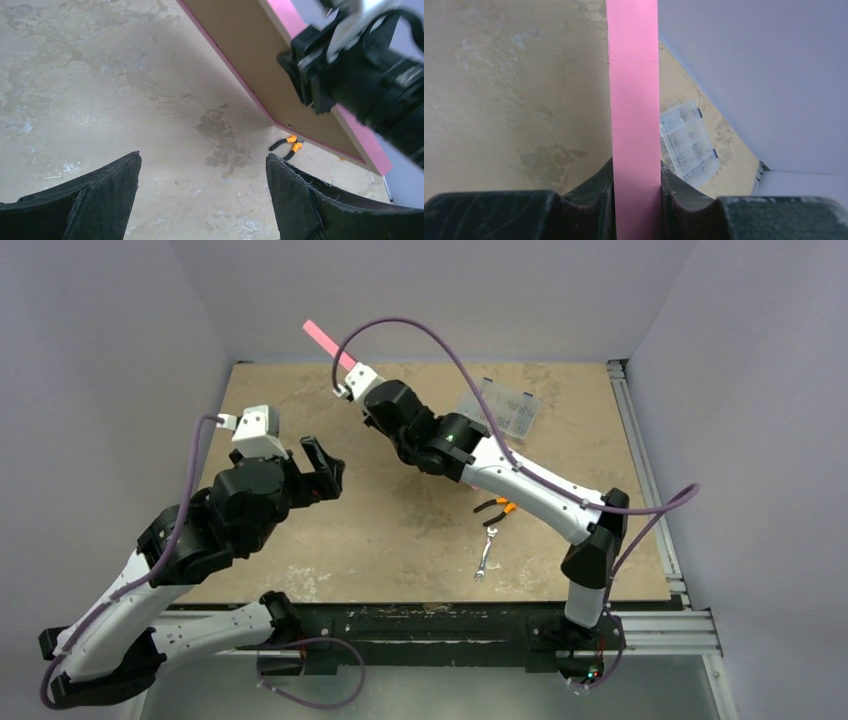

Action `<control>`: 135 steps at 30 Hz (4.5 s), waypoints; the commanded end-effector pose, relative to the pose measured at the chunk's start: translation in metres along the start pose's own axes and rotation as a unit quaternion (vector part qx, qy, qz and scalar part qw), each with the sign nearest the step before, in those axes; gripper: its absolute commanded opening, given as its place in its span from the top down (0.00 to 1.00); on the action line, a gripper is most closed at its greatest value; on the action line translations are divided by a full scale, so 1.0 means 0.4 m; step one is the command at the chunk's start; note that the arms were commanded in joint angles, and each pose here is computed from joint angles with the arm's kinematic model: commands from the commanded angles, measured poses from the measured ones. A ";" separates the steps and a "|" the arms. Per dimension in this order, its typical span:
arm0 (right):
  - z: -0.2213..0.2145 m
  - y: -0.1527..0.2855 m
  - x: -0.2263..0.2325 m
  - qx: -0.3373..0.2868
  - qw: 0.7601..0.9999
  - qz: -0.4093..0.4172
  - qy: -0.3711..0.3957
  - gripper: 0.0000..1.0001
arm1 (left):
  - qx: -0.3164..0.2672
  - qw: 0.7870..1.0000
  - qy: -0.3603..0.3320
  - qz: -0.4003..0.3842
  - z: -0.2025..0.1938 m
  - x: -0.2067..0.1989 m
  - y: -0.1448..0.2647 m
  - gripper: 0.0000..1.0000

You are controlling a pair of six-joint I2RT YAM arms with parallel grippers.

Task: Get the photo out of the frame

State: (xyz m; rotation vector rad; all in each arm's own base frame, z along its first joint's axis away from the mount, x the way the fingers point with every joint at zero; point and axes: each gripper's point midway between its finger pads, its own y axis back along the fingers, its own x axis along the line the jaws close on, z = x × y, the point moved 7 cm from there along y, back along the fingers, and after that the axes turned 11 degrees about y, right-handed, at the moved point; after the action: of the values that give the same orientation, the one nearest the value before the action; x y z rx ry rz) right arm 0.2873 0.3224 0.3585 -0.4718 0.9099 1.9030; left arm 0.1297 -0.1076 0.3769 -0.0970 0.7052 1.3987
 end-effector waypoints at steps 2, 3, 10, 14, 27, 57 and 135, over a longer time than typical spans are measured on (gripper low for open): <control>0.093 0.041 -0.012 -0.035 0.992 -0.124 -0.002 1.00 | -0.017 0.999 0.026 0.010 0.052 0.028 0.014 0.08; 0.096 0.033 0.007 -0.025 0.990 -0.137 0.011 1.00 | -0.023 0.999 0.027 0.023 0.057 0.042 0.014 0.07; 0.142 -0.005 0.159 -0.006 0.982 -0.181 0.054 1.00 | -0.103 0.987 0.019 0.125 0.107 0.158 0.081 0.07; 0.152 -0.043 0.250 0.009 0.974 -0.212 0.080 1.00 | -0.129 0.982 0.026 0.139 0.122 0.199 0.128 0.07; 0.088 -0.195 0.509 0.004 0.974 -0.169 0.148 1.00 | -0.110 0.980 0.019 0.166 0.063 0.266 0.143 0.07; -0.224 -0.206 0.144 -0.011 0.943 0.257 -0.212 0.11 | 0.089 0.975 0.086 0.182 -0.208 0.216 -0.137 0.00; -0.671 -0.167 0.315 0.250 0.861 0.223 -0.382 0.77 | 0.310 0.896 0.254 0.190 -0.322 0.289 -0.818 0.23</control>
State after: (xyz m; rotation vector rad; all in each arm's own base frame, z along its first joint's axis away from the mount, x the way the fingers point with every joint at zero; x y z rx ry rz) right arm 0.3049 0.1848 0.0843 0.6838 0.9417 1.8055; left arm 0.3592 -0.0969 0.0973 0.2641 1.5665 1.7110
